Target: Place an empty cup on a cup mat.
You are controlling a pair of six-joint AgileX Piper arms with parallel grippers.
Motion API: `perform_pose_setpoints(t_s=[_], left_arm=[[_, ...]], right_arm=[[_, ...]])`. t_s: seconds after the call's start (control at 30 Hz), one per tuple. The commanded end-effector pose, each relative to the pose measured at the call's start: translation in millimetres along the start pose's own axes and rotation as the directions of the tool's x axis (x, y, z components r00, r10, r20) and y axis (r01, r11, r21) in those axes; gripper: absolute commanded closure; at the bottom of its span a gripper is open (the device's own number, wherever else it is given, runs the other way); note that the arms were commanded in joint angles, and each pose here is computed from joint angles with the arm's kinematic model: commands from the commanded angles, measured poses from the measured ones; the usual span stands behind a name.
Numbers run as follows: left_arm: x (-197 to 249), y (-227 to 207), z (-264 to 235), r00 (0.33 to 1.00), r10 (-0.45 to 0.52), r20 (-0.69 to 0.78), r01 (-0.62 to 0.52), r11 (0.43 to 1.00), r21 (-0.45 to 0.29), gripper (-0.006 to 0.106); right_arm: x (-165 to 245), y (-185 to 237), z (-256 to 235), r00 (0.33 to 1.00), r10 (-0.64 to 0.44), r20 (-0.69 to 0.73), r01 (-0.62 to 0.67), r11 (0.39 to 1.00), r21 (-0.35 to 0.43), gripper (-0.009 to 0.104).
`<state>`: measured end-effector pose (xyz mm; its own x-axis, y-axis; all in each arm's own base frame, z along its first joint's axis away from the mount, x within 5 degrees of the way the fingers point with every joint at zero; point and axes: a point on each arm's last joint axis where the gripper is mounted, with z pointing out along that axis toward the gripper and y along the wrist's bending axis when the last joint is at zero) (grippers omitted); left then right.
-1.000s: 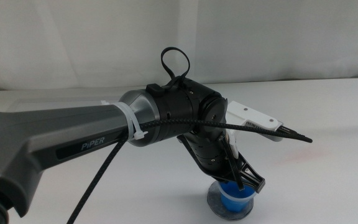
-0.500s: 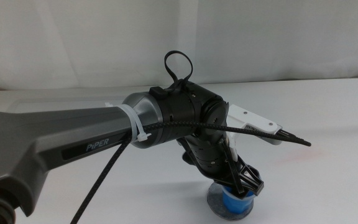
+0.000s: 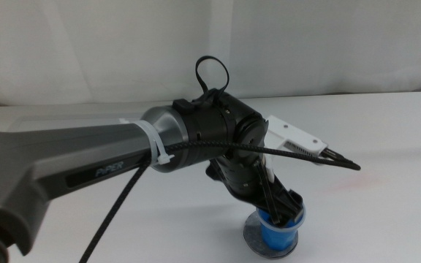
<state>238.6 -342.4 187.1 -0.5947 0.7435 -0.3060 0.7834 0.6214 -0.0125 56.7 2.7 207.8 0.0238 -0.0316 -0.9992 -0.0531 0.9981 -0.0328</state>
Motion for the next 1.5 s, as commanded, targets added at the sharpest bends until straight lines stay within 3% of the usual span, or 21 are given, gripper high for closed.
perform_pose_setpoints(t_s=[0.0,0.4,0.47,0.63,0.77,1.0,1.23,1.47], left_arm=[[-7,2,-16,0.998,0.001,0.055,0.0,0.999,-0.035,0.009],[-31,10,-134,0.936,-0.009,0.353,0.021,0.999,-0.031,0.009],[-29,22,-152,0.92,-0.014,0.391,0.034,0.998,-0.044,0.009],[-13,87,-184,0.897,-0.142,0.419,0.198,0.976,-0.095,0.009],[12,151,-211,0.858,-0.249,0.449,0.354,0.92,-0.166,0.009],[78,238,-262,0.767,-0.384,0.514,0.576,0.766,-0.287,0.009],[123,241,-320,0.702,-0.358,0.615,0.646,0.683,-0.34,0.009],[150,198,-374,0.661,-0.247,0.708,0.641,0.675,-0.364,0.009]], right_arm=[[10,0,-1,1.0,-0.008,-0.005,0.008,1.0,0.005,0.098],[10,0,-1,1.0,-0.008,-0.005,0.008,1.0,0.005,0.098],[10,0,-1,1.0,-0.008,-0.005,0.008,1.0,0.005,0.098],[10,0,-1,1.0,-0.008,-0.005,0.008,1.0,0.005,0.098],[10,0,-1,1.0,-0.008,-0.005,0.008,1.0,0.005,0.098],[10,0,-1,1.0,-0.008,-0.005,0.008,1.0,0.005,0.098],[10,0,-1,1.0,-0.008,-0.005,0.008,1.0,0.005,0.098],[10,0,-1,1.0,-0.008,-0.005,0.008,1.0,0.005,0.098]])
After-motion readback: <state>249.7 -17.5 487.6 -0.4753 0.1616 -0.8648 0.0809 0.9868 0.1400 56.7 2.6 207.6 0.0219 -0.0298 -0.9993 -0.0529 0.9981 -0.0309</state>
